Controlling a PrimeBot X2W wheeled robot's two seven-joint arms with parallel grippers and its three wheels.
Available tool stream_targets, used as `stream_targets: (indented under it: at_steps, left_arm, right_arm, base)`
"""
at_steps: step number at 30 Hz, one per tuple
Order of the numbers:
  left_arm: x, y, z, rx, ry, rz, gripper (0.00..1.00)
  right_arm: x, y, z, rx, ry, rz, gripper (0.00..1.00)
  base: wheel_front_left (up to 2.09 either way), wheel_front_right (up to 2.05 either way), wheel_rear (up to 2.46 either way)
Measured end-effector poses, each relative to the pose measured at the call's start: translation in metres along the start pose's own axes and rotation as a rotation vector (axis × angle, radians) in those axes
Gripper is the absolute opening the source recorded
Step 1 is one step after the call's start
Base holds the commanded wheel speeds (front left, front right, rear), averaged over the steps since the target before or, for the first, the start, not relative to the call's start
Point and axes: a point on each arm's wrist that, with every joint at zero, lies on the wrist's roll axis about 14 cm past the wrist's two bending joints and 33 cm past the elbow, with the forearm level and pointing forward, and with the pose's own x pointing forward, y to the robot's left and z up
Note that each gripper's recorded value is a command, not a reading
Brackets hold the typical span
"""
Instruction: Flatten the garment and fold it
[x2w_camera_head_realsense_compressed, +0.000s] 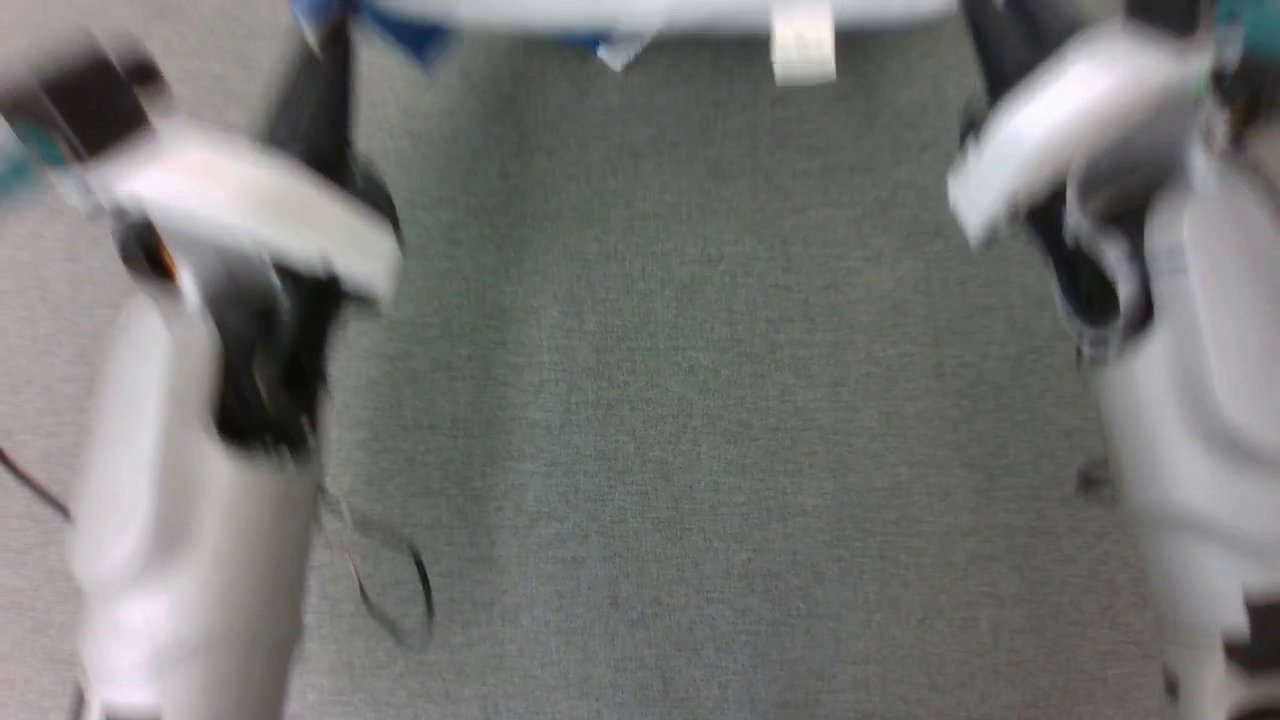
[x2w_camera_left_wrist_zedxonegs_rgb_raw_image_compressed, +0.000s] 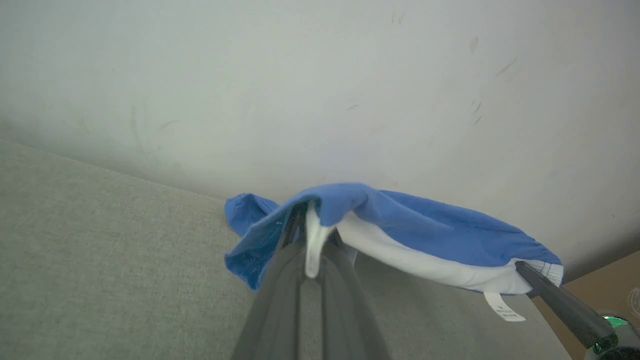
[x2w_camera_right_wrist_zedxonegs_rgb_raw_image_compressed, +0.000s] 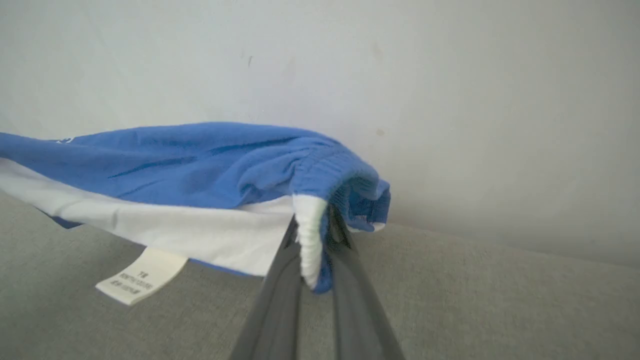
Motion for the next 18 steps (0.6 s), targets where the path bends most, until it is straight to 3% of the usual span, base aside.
stream_targets:
  at_steps: [8, 18]
  left_arm:
    - [-0.084, -0.015, -0.025, -0.059, 0.076, 0.023, 0.00]
    - [-0.167, -0.031, -0.067, -0.100, 0.260, 0.032, 0.00]
  right_arm:
    - [-0.083, 0.002, -0.019, 0.099, 0.055, -0.059, 0.00]
    - [-0.160, 0.018, -0.035, 0.174, 0.134, -0.100, 0.00]
  base:
    - [0.00, 0.00, 0.00]
    - [0.00, 0.00, 0.00]
